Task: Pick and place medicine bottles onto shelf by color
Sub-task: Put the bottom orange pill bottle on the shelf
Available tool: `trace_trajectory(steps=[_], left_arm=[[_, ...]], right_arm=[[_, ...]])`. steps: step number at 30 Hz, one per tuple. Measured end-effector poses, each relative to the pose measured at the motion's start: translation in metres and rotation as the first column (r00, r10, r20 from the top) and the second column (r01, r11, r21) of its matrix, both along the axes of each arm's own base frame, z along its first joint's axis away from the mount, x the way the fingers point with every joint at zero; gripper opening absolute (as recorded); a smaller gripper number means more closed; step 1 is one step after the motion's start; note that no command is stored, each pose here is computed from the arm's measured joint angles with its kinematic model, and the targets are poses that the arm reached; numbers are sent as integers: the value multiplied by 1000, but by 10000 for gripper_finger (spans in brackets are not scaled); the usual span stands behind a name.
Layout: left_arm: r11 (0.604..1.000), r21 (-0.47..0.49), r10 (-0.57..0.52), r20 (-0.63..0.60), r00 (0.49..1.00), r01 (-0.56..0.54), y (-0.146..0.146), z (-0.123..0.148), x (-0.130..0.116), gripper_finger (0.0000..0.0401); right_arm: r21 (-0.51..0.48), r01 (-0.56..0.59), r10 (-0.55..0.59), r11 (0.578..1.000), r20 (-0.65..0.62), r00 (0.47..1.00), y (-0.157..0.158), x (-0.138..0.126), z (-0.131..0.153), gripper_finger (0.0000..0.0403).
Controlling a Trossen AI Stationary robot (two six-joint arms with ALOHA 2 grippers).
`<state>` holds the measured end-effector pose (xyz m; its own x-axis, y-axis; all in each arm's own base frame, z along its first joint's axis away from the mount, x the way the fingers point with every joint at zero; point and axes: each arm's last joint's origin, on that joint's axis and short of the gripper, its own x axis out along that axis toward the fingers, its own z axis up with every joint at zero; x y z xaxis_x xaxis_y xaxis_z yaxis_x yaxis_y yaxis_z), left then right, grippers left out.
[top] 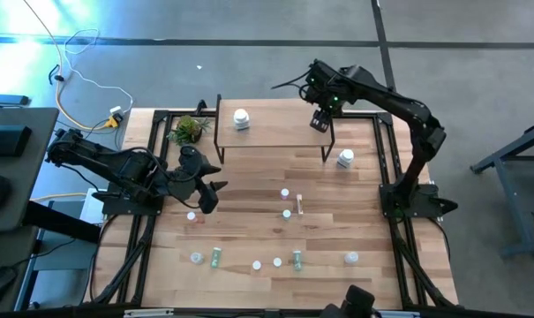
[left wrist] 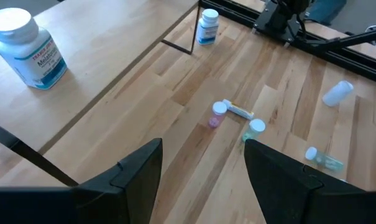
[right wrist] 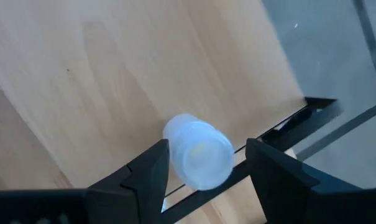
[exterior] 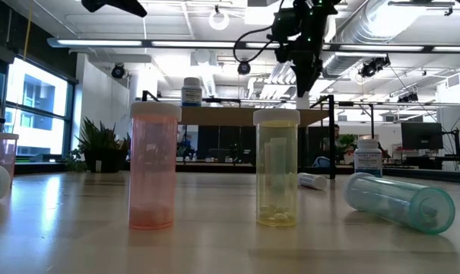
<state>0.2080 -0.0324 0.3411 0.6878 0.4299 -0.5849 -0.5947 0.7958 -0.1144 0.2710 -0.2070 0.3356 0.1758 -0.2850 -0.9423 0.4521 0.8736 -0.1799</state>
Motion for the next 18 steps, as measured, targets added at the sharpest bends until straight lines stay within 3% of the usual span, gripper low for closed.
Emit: trace_trajectory(steps=[6,18], left_arm=[[1000,-10,6,-12,1000,-6,0,-1,-1,228],[982,-177,52,-96,994,-68,-3,-12,-9,255]], right_arm=[[-54,7,-3,999,70,998,3,-5,15,204],[-108,9,9,994,166,986,18,-25,45,204]])
